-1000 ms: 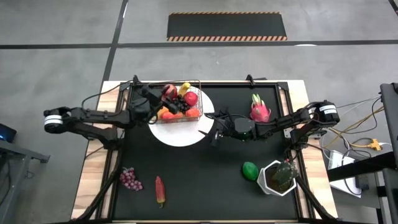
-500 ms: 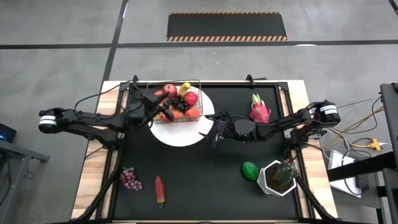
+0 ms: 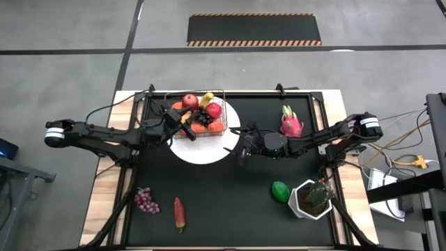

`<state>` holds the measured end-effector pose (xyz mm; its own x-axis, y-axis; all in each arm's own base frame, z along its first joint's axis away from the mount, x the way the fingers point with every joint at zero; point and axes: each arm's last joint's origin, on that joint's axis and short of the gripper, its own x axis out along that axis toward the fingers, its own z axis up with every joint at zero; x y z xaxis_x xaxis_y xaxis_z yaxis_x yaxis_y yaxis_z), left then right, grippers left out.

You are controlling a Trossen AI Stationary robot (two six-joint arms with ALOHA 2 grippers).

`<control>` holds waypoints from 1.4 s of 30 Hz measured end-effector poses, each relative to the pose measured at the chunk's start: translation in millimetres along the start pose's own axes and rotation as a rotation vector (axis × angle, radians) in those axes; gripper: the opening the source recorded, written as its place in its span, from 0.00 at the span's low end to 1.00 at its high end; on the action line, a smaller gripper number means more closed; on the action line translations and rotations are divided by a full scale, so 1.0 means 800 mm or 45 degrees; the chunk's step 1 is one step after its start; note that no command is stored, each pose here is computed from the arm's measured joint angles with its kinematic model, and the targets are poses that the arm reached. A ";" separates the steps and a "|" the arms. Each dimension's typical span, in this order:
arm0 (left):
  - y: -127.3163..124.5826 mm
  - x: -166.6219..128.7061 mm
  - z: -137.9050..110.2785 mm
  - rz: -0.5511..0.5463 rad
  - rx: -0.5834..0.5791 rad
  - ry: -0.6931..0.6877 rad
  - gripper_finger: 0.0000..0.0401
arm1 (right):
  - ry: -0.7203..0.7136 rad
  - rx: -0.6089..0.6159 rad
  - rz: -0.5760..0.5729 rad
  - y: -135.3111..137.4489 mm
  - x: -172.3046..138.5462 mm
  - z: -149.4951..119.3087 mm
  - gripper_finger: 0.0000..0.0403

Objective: Build produce basket
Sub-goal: Put the dragonfruit into the wire basket

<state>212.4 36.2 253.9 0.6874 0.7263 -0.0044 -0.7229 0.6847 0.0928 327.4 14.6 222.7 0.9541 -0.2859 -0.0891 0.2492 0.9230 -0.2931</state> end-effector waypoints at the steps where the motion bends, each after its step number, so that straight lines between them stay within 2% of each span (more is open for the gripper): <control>1: 0.000 0.000 0.000 0.000 -0.001 -0.003 0.28 | 0.001 -0.015 -0.001 0.001 0.002 -0.002 0.91; 6: -0.003 -0.001 0.000 -0.016 -0.005 -0.002 0.28 | 0.042 0.058 -0.059 0.002 0.004 -0.009 0.91; 10: -0.005 -0.003 0.005 -0.030 0.032 -0.016 0.28 | 0.161 0.155 -0.324 -0.011 -0.002 0.001 0.91; 12: -0.003 -0.004 0.016 -0.027 0.063 -0.049 0.28 | 0.291 0.224 -0.462 -0.027 -0.005 0.014 0.91; 15: -0.002 -0.005 0.028 -0.024 0.105 -0.083 0.28 | 0.507 0.416 -0.624 -0.056 -0.014 0.030 0.89; 19: 0.002 -0.009 0.033 -0.035 0.154 -0.107 0.28 | 0.828 0.637 -0.853 -0.087 -0.033 0.028 0.84; 23: 0.005 -0.012 0.027 -0.038 0.188 -0.098 0.28 | 1.085 0.705 -1.121 -0.109 -0.054 0.018 0.82; 25: 0.005 -0.012 0.026 -0.038 0.199 -0.095 0.28 | 1.164 0.733 -1.199 -0.116 -0.058 0.011 0.82; 31: 0.005 -0.012 0.025 -0.038 0.232 -0.093 0.28 | 1.431 0.876 -1.176 -0.130 -0.053 -0.020 0.91; 36: 0.005 -0.013 0.022 -0.035 0.292 -0.096 0.28 | 1.503 0.883 -1.220 -0.143 -0.052 -0.038 0.92; 39: 0.005 -0.012 0.026 -0.030 0.253 -0.119 0.28 | 1.558 0.848 -1.200 -0.150 -0.052 -0.043 0.91; 42: 0.000 -0.020 0.024 -0.085 0.126 -0.109 0.28 | 1.567 0.829 -1.172 -0.147 -0.053 -0.041 0.91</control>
<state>202.7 23.1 272.7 0.7400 0.6688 0.0711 -0.6680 0.7186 0.1932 252.0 -90.2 229.7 -0.1535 -0.4842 -0.8614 0.9397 0.1981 -0.2788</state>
